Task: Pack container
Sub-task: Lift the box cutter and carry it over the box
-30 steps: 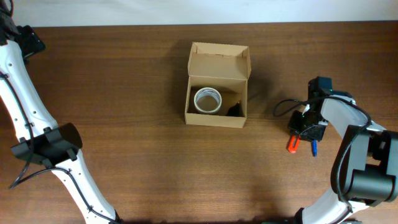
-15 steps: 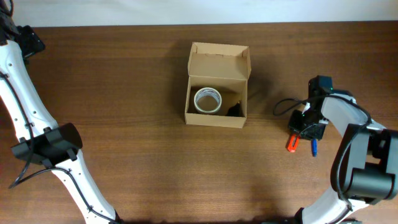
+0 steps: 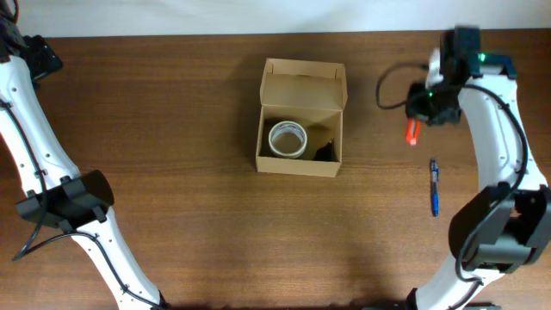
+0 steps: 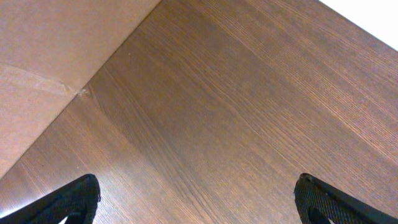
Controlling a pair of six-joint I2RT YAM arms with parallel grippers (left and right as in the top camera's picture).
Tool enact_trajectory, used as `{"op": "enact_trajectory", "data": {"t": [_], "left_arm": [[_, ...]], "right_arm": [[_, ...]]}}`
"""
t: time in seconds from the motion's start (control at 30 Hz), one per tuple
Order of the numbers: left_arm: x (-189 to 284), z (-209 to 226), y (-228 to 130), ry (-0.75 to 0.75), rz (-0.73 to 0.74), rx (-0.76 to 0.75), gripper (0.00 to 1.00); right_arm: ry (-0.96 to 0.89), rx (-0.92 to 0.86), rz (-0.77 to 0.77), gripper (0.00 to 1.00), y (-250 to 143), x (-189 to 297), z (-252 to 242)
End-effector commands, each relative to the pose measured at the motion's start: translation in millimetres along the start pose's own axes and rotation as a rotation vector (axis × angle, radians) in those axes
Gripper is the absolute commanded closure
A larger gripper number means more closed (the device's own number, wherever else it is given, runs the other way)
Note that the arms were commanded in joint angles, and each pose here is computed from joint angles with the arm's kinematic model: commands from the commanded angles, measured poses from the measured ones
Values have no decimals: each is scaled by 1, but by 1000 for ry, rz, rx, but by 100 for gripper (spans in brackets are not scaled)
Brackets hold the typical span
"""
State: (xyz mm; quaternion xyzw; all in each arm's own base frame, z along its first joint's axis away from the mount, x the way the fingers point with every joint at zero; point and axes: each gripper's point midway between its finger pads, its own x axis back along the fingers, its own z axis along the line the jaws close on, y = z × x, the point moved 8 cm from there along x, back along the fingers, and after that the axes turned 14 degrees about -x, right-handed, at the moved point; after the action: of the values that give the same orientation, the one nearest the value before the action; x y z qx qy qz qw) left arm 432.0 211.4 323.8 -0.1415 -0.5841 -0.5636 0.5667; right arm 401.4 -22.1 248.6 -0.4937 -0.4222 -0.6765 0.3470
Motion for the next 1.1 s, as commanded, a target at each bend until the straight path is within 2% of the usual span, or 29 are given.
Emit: {"op": "enact_trajectory", "data": {"t": [0.0,0.23,0.47,0.67,0.87,1.07], "left_arm": [[8,3,0,-3,-13,1,0],[8,3,0,-3,-13,1,0],[8,3,0,-3,-13,1,0],[8,3,0,-3,-13,1,0],[8,3,0,-3,-13,1,0],[8,3,0,-3,-13,1,0]], "right_arm": [[76,195,-69,83,0,40,36],[128,572,-88,86,-35,81,97],[153,1005,-2,84,-86,78,140],[183,1295,20,85,-113,74,165],[218,1436,80,86,-126,52,182],[219,1462,218,87,-128,1,192]]}}
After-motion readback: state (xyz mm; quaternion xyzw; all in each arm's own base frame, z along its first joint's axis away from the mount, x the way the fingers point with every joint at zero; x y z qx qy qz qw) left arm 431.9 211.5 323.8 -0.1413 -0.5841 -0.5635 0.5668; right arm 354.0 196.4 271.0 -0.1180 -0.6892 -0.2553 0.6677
